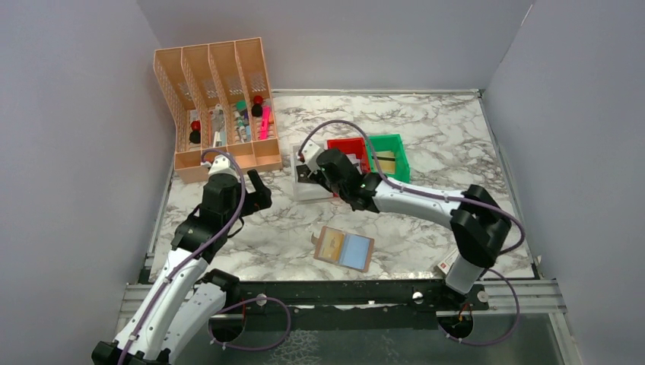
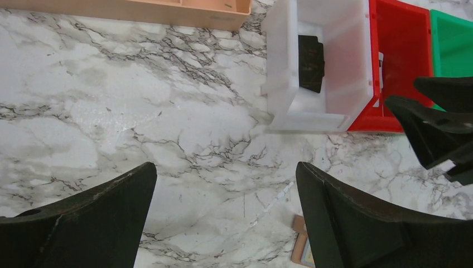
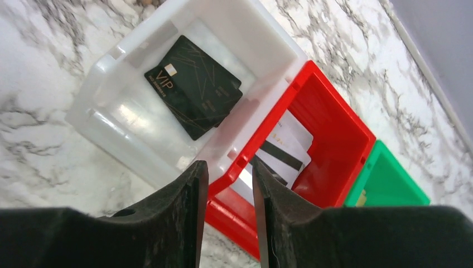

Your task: Take the credit cards out of the card holder

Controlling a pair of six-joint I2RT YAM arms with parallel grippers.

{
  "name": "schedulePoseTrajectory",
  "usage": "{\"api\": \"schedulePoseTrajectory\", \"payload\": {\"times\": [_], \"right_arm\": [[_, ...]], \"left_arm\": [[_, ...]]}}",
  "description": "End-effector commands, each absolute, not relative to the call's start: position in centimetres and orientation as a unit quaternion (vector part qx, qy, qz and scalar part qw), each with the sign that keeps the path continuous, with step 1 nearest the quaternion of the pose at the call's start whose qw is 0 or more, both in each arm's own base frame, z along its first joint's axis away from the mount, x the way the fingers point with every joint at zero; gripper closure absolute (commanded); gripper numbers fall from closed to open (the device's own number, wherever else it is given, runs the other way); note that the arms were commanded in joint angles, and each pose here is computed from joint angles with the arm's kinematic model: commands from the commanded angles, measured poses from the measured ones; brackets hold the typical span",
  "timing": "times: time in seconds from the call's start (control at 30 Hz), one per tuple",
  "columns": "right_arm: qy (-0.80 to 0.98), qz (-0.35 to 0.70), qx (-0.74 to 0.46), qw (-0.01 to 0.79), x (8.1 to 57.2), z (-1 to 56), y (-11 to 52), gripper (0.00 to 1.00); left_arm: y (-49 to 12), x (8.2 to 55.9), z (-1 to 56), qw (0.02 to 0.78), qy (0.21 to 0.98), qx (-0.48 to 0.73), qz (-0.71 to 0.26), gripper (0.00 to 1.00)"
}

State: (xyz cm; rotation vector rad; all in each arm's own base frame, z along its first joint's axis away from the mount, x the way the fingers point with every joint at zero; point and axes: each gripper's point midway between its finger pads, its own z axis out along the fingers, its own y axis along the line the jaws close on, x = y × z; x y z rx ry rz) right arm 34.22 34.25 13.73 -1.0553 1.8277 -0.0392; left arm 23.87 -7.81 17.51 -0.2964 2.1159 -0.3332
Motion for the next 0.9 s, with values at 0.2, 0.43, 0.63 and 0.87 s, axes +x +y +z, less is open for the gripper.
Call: {"api": "schedulePoseTrajectory", "payload": {"times": [0.2,0.43,0.63,0.87], "right_arm": [[0.832,0.272,-0.195,0.443,22.8,14.8,30.2,0.53],[0.865,0.381,-0.09,0.313,15.9,9.7,28.1,0.53],[0.852,0.445,-0.09,0.261,13.3,8.5,29.1,0.54],[0.855,0.458,-0.087,0.228,13.1,7.6,30.6,0.56]], "left_arm": [[-14.9,23.0,18.1,0.439,0.846,0.014,-0.301,0.1],[-20.9,20.5,17.1,0.361,0.832,0.083,-0.414,0.24],[-25.7,17.9,15.6,0.336,0.844,0.138,-0.394,0.26],[-28.1,16.2,12.4,0.295,0.86,0.142,-0.392,0.39]]}}
